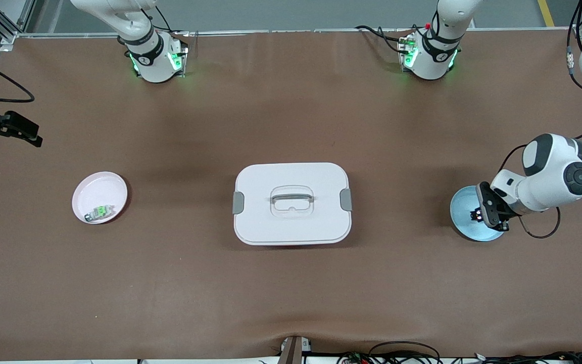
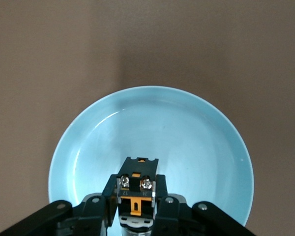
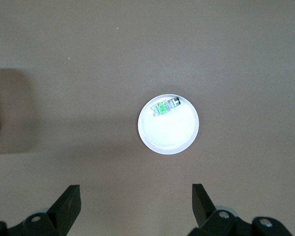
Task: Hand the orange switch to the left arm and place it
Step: 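Lower the switch onto the blue plate and open the left gripper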
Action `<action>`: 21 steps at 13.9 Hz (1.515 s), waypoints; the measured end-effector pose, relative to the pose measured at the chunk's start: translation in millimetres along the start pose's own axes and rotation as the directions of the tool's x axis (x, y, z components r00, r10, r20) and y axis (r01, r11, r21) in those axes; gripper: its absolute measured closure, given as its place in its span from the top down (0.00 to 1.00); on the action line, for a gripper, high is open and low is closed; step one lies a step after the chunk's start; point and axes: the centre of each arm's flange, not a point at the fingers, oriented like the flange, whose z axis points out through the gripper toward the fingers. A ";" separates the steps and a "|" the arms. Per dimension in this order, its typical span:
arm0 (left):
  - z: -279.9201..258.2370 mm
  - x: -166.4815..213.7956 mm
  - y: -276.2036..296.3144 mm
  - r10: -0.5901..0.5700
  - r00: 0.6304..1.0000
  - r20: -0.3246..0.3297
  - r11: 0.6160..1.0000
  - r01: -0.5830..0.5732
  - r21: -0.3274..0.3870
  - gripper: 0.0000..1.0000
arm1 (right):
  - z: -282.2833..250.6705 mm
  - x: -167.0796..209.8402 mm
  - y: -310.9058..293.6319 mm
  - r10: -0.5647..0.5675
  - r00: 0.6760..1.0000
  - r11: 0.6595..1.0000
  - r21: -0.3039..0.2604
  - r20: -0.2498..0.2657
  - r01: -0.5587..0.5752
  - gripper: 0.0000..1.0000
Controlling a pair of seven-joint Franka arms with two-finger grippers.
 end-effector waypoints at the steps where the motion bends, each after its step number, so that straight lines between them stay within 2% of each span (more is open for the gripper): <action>1: 1.0 0.9 0.7 0.002 1.000 -0.002 1.000 -0.002 0.001 0.34 | -0.3 -0.1 2.3 0.004 1.000 1.000 0.000 -0.001 -0.004 1.00; 3: 2.5 2.5 2.0 0.005 1.000 -0.005 1.000 -0.004 0.002 0.34 | -0.7 -0.3 5.4 0.010 1.000 1.000 0.000 -0.001 -0.010 1.00; 4: 3.7 2.8 3.0 0.005 1.000 -0.005 1.000 -0.005 -0.001 0.39 | -0.7 -0.4 6.9 0.012 1.000 1.000 0.000 -0.001 -0.012 1.00; 8: 4.1 3.2 2.9 0.001 1.000 -0.009 1.000 -0.001 0.006 0.81 | -0.7 -0.5 8.8 0.013 1.000 1.000 0.000 -0.002 -0.013 1.00; 10: -0.8 5.8 -0.5 -0.017 1.000 -0.016 1.000 0.017 0.024 0.99 | -0.8 -0.5 9.2 0.014 1.000 1.000 0.000 -0.002 -0.014 1.00; 14: -38.4 46.2 -8.7 -0.204 0.978 -0.034 0.977 0.206 0.051 1.00 | 1.8 1.5 1.3 -0.002 1.000 1.000 -0.001 0.003 0.002 1.00; 16: -65.5 70.3 -9.6 -0.308 0.951 -0.027 0.949 0.309 0.060 1.00 | 2.7 2.8 -0.7 -0.005 1.000 1.000 -0.001 0.004 0.005 1.00; 18: -96.9 82.4 -14.5 -0.435 0.899 -0.037 0.899 0.437 0.031 1.00 | -2.2 3.7 -0.2 -0.005 1.000 1.000 -0.001 -0.008 0.005 1.00; 21: -144.6 87.3 -28.3 -0.643 0.761 -0.086 0.765 0.643 -0.031 1.00 | -15.7 3.5 2.6 0.001 1.000 1.000 -0.002 -0.030 -0.001 1.00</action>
